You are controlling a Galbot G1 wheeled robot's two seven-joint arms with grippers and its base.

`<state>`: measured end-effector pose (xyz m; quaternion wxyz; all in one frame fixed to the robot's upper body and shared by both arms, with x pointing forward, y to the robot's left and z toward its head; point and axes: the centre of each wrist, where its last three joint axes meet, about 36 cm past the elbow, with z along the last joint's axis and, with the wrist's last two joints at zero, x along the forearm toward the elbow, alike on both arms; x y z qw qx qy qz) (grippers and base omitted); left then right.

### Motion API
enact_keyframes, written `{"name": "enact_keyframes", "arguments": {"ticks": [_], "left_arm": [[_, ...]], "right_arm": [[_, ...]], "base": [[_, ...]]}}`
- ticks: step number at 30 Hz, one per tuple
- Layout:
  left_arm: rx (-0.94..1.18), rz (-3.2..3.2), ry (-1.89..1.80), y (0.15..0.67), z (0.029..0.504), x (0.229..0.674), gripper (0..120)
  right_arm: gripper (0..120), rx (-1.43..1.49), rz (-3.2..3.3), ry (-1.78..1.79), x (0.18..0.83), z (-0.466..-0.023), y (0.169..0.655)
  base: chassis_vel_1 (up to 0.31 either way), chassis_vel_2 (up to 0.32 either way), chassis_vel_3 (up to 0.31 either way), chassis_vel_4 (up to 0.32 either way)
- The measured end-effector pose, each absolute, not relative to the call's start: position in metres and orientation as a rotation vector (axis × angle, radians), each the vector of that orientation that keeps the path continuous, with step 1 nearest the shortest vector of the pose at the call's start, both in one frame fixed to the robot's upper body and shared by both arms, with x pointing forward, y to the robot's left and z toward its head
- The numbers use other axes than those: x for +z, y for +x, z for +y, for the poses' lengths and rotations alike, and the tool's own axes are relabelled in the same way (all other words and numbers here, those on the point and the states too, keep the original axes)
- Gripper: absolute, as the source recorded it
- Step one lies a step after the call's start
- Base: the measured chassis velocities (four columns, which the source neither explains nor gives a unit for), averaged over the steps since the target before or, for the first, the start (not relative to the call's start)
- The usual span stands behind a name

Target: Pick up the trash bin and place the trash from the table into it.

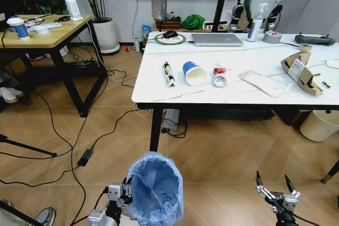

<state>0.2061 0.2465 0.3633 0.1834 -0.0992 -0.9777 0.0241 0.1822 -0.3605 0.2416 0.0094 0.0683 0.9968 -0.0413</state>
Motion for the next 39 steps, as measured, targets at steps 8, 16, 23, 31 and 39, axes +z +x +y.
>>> {"name": "enact_keyframes", "arguments": {"ticks": [8, 16, 23, 31, 39], "left_arm": [[-0.078, -2.761, -0.384, 0.223, 0.278, 0.401, 0], [-0.037, -2.773, -0.405, 0.231, 0.270, 0.420, 0], [-0.004, -2.761, -0.396, 0.223, 0.259, 0.416, 0], [-0.042, -2.782, -0.410, 0.228, 0.259, 0.411, 0], [-0.039, -2.783, -0.433, 0.225, 0.258, 0.411, 0]], "right_arm": [[100, -0.132, 3.109, 0.240, 0.241, -0.361, 0.182], [100, -0.130, 3.107, 0.263, 0.240, -0.365, 0.179], [100, -0.126, 3.098, 0.291, 0.244, -0.373, 0.178], [100, -0.131, 3.092, 0.316, 0.248, -0.379, 0.175], [100, -0.127, 3.085, 0.326, 0.249, -0.381, 0.174]], "base": [[0.000, 0.000, 0.000, 0.000], [0.000, 0.000, 0.000, 0.000], [0.000, 0.000, 0.000, 0.000], [0.000, 0.000, 0.000, 0.000], [0.000, 0.000, 0.000, 0.000]]}}
